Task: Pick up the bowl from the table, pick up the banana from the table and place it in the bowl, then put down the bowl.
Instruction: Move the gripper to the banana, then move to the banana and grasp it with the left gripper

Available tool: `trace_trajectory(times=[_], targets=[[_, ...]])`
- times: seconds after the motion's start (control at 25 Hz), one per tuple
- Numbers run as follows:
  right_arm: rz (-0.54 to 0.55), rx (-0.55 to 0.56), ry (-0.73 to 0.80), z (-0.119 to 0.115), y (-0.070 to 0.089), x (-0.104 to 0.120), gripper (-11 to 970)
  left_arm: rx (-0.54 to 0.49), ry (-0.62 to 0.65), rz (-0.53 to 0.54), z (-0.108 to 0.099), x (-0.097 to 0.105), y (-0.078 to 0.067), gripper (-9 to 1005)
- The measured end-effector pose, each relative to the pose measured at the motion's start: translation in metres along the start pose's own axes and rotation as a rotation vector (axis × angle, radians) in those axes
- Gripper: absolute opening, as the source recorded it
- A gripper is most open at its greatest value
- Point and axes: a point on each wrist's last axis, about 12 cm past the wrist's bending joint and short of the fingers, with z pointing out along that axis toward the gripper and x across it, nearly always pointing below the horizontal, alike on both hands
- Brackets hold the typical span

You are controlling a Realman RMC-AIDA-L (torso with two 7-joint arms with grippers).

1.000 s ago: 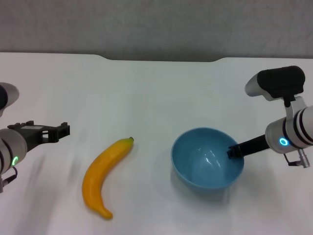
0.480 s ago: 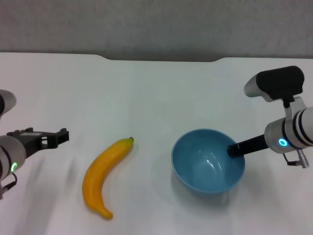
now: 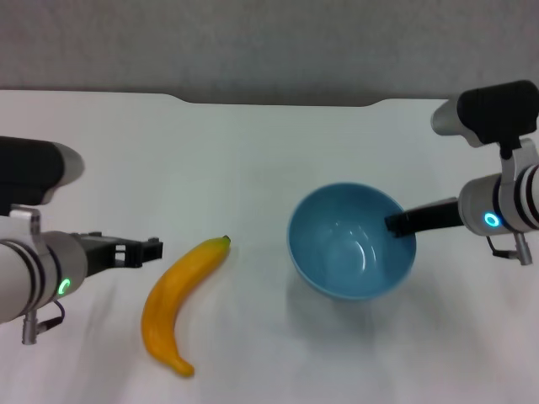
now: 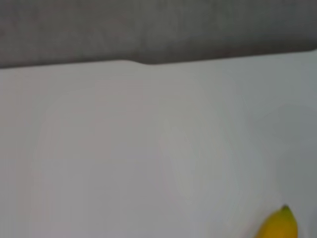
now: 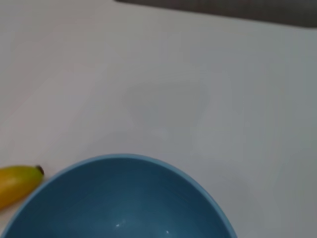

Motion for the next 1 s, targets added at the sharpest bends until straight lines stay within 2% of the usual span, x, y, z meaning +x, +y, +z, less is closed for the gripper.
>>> trace_trajectory(times=[0.28,0.68,1.0], targets=[[-0.008,-0.013,-0.027,-0.003,0.005,-0.008,41,-0.014,0.103,0.009,0.02,0.007,-0.001,878],[0.002,-0.01,-0.04,-0.006,0.002,-0.006,45,-0.016,0.156,0.007,0.028,0.015,-0.001,877],[-0.003,-0.006,-0.043,-0.006,0.001,-0.006,48,0.036,0.178,-0.009,0.03,0.016,-0.012,875]])
